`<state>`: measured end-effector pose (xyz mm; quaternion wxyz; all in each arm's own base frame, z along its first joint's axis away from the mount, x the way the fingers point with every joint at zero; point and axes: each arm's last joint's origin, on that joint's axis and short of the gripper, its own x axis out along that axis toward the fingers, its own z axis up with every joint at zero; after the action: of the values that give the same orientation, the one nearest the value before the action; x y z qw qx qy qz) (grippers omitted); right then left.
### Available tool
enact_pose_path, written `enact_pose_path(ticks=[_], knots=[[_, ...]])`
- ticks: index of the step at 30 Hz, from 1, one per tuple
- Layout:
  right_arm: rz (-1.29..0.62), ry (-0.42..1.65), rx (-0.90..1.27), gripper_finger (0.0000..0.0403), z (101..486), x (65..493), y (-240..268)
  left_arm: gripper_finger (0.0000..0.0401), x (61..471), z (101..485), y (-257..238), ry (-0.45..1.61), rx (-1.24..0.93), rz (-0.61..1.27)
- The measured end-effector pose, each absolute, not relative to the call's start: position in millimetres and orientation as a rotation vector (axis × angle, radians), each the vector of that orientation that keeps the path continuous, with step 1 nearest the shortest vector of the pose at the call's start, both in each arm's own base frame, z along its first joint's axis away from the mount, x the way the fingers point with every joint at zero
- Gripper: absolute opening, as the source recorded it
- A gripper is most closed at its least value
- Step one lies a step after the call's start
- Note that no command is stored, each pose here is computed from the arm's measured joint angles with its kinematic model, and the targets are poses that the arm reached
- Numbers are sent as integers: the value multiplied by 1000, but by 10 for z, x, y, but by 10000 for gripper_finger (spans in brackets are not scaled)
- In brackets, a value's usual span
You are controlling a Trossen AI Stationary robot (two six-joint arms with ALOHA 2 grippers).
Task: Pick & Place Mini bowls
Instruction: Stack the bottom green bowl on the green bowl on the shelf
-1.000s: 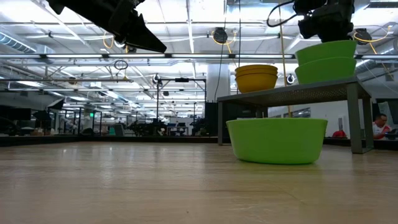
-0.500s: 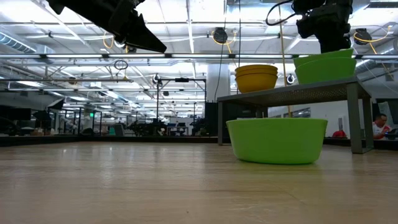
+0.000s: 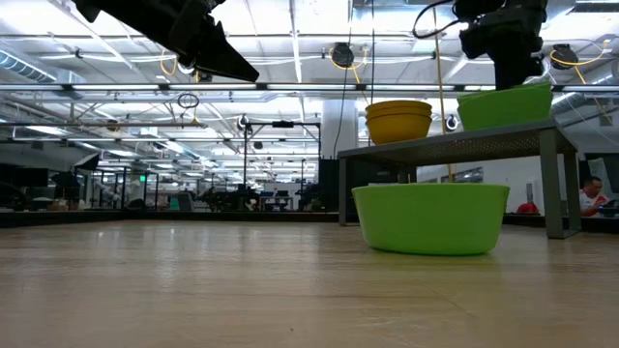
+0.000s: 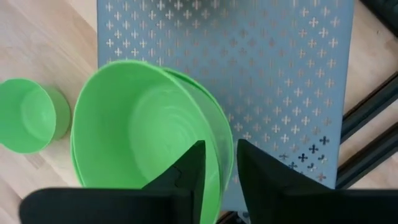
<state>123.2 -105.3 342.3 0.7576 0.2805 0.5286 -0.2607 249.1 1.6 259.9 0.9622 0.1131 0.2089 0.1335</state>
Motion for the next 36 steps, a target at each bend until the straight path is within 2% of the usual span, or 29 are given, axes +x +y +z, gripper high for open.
enact_pose_path(ticks=[11,20,26,32,36], knots=[[-554,1031,516,121,3472,1326,-1137,118,2491,2601,16,422,227,271],[-532,931,404,112,3571,1312,-1124,118,2492,2600,16,423,228,271],[-480,879,312,89,3660,1270,-992,118,2492,2599,16,423,228,271],[-381,900,254,12,3675,1308,-784,118,2493,2602,17,421,230,271],[-479,1020,202,4,3602,1366,-724,118,2493,2604,16,417,229,271]])
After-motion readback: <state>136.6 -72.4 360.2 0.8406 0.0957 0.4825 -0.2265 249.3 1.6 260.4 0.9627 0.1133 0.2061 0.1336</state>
